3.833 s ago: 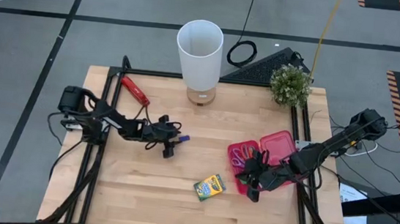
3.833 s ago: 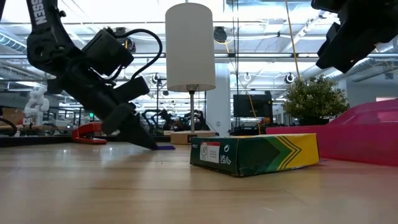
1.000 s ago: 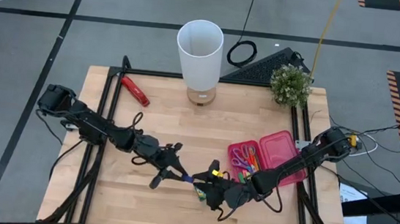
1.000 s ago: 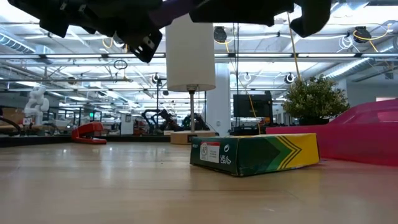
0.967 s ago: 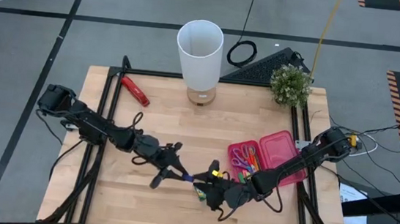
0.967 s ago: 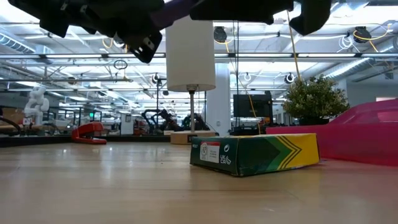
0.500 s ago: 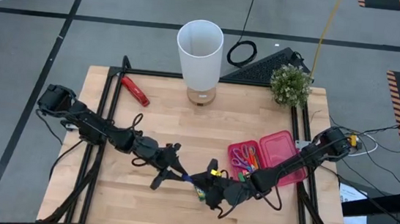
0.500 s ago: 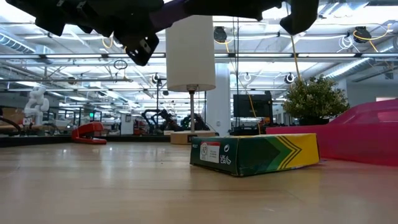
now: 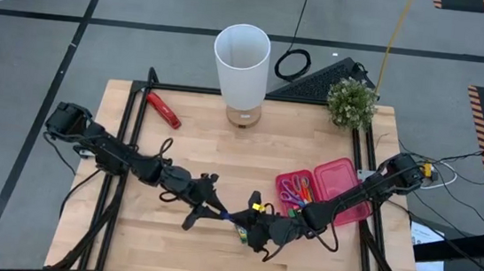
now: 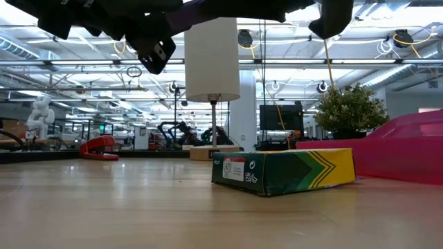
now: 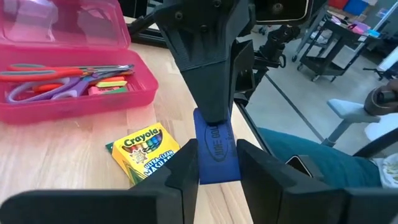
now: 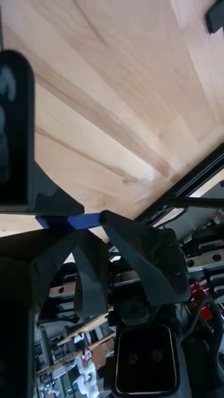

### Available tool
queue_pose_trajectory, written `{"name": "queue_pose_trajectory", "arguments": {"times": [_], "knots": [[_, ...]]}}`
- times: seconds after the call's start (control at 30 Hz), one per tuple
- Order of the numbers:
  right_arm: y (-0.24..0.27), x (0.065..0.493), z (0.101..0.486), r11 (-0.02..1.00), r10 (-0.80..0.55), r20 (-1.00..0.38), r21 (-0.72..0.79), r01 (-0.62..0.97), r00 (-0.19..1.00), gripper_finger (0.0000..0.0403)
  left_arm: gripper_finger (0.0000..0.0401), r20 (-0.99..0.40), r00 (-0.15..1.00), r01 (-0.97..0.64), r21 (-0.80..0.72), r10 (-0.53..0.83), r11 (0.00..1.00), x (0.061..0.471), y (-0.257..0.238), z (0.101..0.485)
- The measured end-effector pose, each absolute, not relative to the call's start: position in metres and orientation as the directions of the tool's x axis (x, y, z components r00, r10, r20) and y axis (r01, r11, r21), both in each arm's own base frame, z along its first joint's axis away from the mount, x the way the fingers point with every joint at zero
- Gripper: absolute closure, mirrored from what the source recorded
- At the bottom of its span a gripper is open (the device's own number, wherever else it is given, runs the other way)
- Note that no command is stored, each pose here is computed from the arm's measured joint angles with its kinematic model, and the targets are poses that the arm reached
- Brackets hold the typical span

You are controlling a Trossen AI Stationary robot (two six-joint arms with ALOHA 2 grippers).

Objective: Pack school essentials
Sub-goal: Put the blue eraser into the pink supply box

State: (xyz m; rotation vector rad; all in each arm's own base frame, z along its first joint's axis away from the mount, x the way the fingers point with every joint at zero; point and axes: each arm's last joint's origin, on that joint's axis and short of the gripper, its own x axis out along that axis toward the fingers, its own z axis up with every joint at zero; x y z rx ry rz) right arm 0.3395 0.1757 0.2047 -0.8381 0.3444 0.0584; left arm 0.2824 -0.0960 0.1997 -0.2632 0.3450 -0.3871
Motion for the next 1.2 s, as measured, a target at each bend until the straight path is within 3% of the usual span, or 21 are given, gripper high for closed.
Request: {"name": "queue_pose_trajectory", "arguments": {"times": [0.1,0.37,0.5,0.8,1.2], "knots": [[0.176,0.340,0.205,0.709,-0.082,-0.317,-0.685,-0.168,0.945,0.0387,0.0282,-0.272,0.880,0.307,-0.302,-0.390,0.903,0.282,-0.097,0.200],[0.178,0.338,0.203,0.805,-0.080,-0.335,-0.576,-0.138,0.939,0.0383,0.0181,-0.233,0.915,0.263,-0.277,-0.330,0.924,0.279,-0.091,0.213],[0.185,0.333,0.202,0.817,-0.062,-0.349,-0.556,-0.153,0.935,0.0383,0.0152,-0.213,0.929,0.236,-0.284,-0.302,0.929,0.275,-0.082,0.224],[0.188,0.310,0.202,0.867,-0.077,-0.502,-0.461,-0.191,0.861,0.0383,0.0146,-0.278,0.928,0.185,-0.232,-0.247,0.955,0.270,-0.066,0.226],[0.185,0.251,0.217,0.948,-0.132,-0.709,-0.295,-0.121,0.693,0.0383,0.0146,-0.305,0.929,0.142,-0.224,-0.208,0.964,0.272,-0.054,0.223]]}}
